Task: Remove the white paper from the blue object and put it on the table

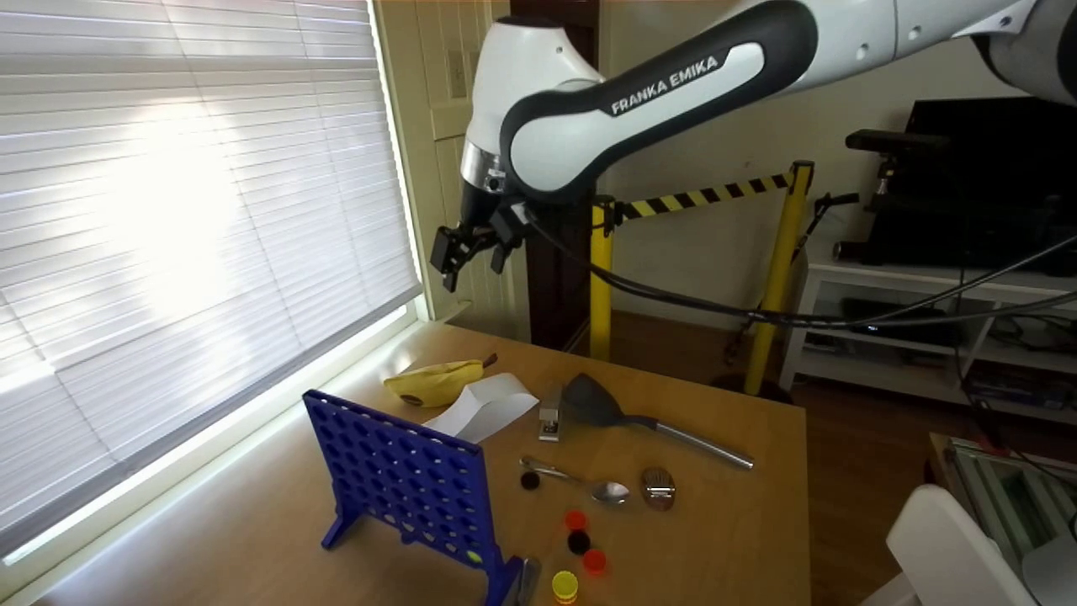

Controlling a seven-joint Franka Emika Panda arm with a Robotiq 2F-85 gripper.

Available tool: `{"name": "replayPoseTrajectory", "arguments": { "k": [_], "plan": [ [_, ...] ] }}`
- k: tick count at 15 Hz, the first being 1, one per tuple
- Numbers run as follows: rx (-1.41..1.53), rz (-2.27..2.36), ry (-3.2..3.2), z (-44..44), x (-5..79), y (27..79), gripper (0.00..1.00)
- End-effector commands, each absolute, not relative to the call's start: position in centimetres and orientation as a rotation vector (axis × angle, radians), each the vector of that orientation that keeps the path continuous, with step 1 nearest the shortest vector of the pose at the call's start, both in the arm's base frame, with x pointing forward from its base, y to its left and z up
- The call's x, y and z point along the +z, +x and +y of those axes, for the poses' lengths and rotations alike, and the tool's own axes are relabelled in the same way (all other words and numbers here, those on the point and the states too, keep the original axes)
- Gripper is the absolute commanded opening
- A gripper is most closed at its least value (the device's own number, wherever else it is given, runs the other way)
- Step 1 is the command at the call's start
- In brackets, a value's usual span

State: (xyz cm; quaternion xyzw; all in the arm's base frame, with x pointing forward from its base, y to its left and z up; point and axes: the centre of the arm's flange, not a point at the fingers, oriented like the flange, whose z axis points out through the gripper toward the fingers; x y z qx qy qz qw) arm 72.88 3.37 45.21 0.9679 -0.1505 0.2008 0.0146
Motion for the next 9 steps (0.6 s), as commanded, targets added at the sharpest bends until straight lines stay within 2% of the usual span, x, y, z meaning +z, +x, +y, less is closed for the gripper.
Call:
{"name": "replayPoseTrajectory", "arguments": {
  "k": [1,4,9],
  "plan": [
    [0.490,-0.453,3.008,4.5,49.2,70.1,1.00],
    [0.360,-0.528,2.994,5.1,51.6,69.4,1.00],
    [0.377,-0.513,3.014,4.8,51.2,69.0,1.00]
  ]
}}
